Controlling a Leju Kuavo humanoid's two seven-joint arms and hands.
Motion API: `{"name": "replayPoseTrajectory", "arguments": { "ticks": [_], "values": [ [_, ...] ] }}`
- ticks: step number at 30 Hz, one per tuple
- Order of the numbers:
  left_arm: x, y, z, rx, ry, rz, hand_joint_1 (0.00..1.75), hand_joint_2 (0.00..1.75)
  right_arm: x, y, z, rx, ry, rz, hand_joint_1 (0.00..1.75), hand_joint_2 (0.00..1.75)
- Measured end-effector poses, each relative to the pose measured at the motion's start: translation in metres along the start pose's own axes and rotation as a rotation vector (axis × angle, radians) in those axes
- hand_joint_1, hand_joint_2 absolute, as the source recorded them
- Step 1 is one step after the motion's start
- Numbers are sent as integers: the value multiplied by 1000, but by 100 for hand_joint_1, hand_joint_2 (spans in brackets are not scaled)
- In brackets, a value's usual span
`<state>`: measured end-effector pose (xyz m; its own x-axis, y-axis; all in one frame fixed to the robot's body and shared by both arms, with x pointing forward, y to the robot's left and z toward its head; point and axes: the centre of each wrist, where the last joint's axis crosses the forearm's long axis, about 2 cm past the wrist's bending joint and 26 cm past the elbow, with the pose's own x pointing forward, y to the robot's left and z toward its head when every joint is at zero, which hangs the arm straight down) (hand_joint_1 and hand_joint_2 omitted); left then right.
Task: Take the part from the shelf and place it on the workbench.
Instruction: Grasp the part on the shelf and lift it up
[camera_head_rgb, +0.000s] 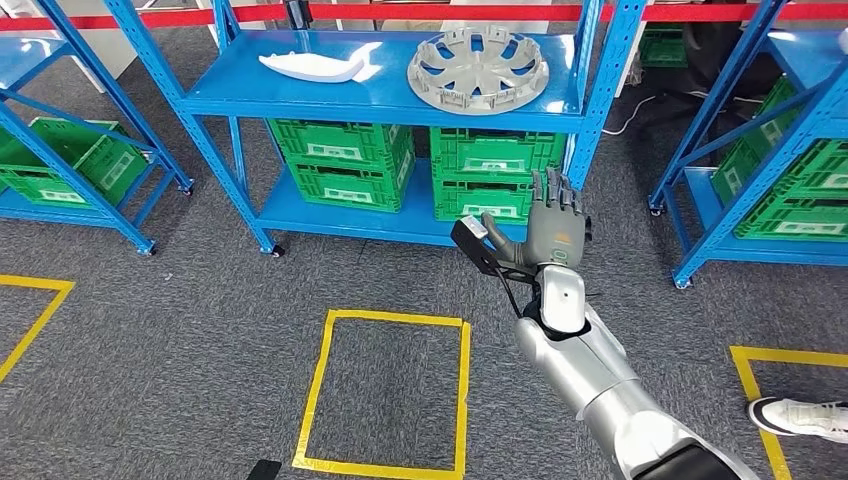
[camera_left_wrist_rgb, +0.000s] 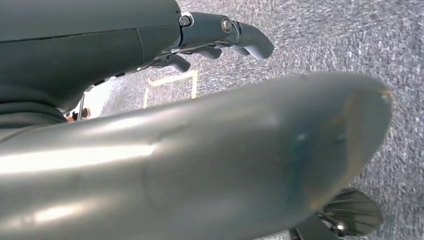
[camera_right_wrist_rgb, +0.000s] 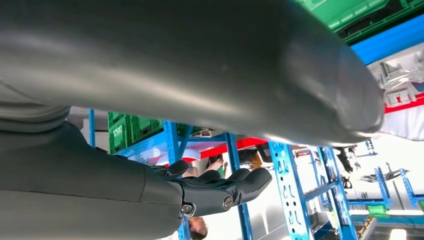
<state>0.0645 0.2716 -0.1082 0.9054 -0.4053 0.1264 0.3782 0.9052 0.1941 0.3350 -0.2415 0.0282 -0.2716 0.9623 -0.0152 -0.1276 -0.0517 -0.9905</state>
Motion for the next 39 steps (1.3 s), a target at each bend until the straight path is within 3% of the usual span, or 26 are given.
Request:
{"name": "replayPoseTrajectory", "arguments": {
  "ticks": [12,39],
  "values": [
    [5,3,0,6,-61,0,0,0,-2,4,4,-4,8,-6,0,0],
    [8,3,0,-2,-68,-3,0,0,-5,4,5,-1,27,-2,0,0]
  ]
}}
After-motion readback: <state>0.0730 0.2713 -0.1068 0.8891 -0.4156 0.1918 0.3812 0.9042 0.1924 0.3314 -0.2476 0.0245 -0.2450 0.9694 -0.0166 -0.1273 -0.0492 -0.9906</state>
